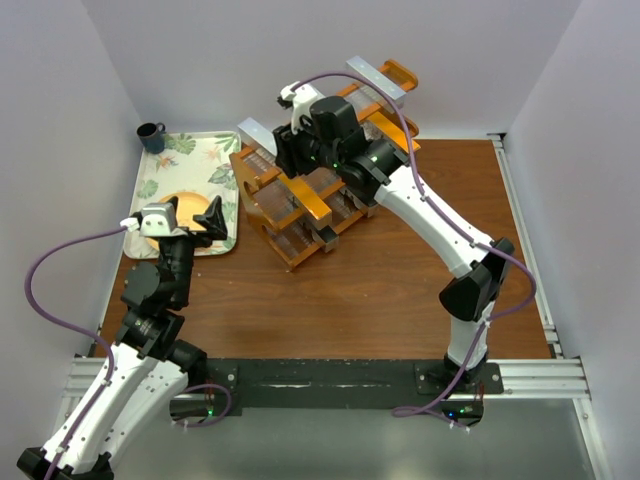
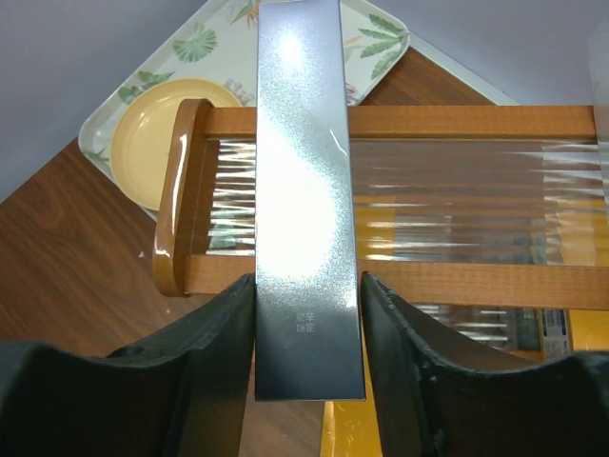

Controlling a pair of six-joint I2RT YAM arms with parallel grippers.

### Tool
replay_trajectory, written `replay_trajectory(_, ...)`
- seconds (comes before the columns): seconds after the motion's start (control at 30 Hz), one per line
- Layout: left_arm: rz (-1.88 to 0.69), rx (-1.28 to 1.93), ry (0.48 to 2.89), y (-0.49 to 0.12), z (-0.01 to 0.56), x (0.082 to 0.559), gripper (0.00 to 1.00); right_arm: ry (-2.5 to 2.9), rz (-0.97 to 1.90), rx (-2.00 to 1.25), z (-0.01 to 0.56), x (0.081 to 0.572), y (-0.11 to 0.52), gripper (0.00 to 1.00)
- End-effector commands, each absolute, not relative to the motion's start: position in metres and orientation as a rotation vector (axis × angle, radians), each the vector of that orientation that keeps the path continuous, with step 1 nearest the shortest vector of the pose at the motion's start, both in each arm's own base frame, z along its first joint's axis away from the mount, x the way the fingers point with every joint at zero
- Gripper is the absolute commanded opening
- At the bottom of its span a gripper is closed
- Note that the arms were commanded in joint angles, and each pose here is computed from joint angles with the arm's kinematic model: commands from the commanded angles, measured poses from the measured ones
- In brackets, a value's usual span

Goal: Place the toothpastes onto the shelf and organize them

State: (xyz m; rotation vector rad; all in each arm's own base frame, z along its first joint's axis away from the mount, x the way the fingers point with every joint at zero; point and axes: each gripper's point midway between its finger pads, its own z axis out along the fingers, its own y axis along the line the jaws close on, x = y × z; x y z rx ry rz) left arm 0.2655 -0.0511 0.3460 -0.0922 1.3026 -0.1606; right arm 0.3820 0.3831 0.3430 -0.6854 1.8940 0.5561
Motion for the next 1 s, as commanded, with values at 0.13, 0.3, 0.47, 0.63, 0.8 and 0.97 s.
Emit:
replay_trajectory(0.13, -0.164, -0.105, 1.275, -0.048, 0.353, 0.263, 0.95, 1.764, 0.610, -0.610, 0.388, 0.371, 0.376, 0.78)
replay_trajectory(0.3, -0.164, -0.105, 1.273, -0.048, 0.353, 0.263, 0.95, 1.695, 0.610, -0.561, 0.405, 0.366, 0.364, 0.87)
replay_trajectory(0.47, -0.157, -0.104, 1.271, -0.046, 0.355, 0.261, 0.95, 1.588, 0.424, -0.368, 0.438, 0.368, 0.302, 0.97)
replay_trajectory(0.63, -0.146, -0.099, 1.253, -0.042, 0.361, 0.254, 0.96, 1.616, 0.271, -0.224, 0.414, 0.364, 0.232, 0.98)
replay_trajectory(0.8, -0.145, -0.131, 1.276, -0.036, 0.359, 0.248, 1.00, 1.639, 0.217, -0.023, 0.386, 0.349, 0.139, 0.98)
replay_trajectory(0.97, -0.102, -0.153, 1.339, -0.020, 0.351, 0.230, 1.00, 1.618, 0.060, 0.164, 0.367, 0.306, 0.063, 0.98)
